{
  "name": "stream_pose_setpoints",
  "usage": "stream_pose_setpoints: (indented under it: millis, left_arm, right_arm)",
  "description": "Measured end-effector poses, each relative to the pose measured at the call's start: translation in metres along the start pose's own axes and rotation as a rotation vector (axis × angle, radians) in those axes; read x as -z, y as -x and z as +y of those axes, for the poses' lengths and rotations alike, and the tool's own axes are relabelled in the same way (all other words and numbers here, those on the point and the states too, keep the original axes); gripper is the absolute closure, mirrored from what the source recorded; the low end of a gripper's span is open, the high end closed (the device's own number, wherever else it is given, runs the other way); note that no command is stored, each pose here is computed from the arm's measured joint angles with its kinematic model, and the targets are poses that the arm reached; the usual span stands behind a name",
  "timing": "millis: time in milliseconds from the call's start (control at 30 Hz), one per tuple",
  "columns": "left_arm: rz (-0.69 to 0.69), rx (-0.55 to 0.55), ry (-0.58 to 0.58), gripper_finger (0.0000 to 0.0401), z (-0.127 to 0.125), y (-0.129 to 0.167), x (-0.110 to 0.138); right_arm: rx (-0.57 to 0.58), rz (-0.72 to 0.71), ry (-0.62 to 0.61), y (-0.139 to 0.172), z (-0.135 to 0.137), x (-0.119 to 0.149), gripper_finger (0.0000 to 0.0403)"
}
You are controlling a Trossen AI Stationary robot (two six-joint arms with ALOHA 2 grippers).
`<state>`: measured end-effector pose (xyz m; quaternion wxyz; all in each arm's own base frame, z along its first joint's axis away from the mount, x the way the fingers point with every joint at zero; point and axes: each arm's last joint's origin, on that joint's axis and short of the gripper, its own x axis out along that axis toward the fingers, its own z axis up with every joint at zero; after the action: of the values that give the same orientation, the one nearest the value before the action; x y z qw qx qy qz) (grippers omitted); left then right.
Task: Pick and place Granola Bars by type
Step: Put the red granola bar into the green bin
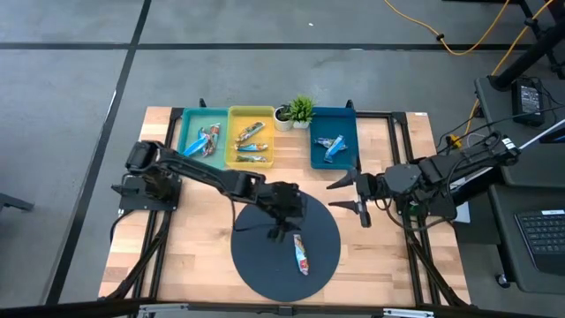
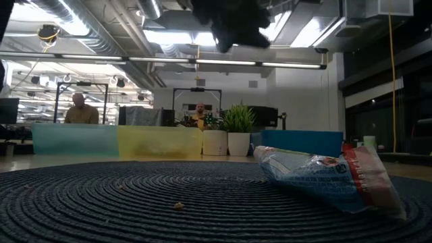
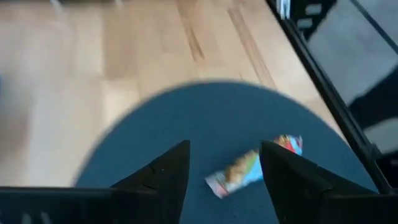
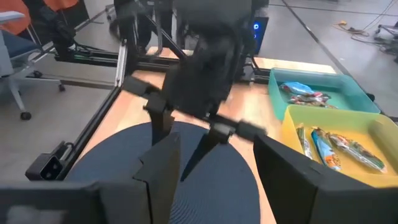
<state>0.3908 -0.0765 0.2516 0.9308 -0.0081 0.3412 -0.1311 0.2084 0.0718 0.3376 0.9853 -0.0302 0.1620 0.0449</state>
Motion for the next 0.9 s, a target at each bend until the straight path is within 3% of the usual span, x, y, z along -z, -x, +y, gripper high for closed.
stream_pose_setpoints:
  millis: [200, 333, 533, 900]
  left_arm:
    - [0.132, 0.044, 0.016, 0.0164, -0.005, -0.027, 0.016]
    - [0.176, 0.016, -0.054, 0.0138, -0.009, -0.044, 0.027]
    - [0.242, -0.027, -0.178, 0.0135, -0.015, -0.066, 0.044]
    - [0.273, -0.021, -0.242, 0.0138, -0.016, -0.083, 0.056]
  right_arm:
    - [-0.007, 0.002, -0.001, 0.000, 0.000, 0.000, 0.0197]
    - [-0.008, 0.003, -0.001, 0.000, 0.000, 0.000, 0.0197]
    - [-0.009, 0.010, -0.013, 0.000, 0.000, 0.001, 0.0197]
    - [-0.005, 0.058, -0.040, 0.000, 0.000, 0.006, 0.0197]
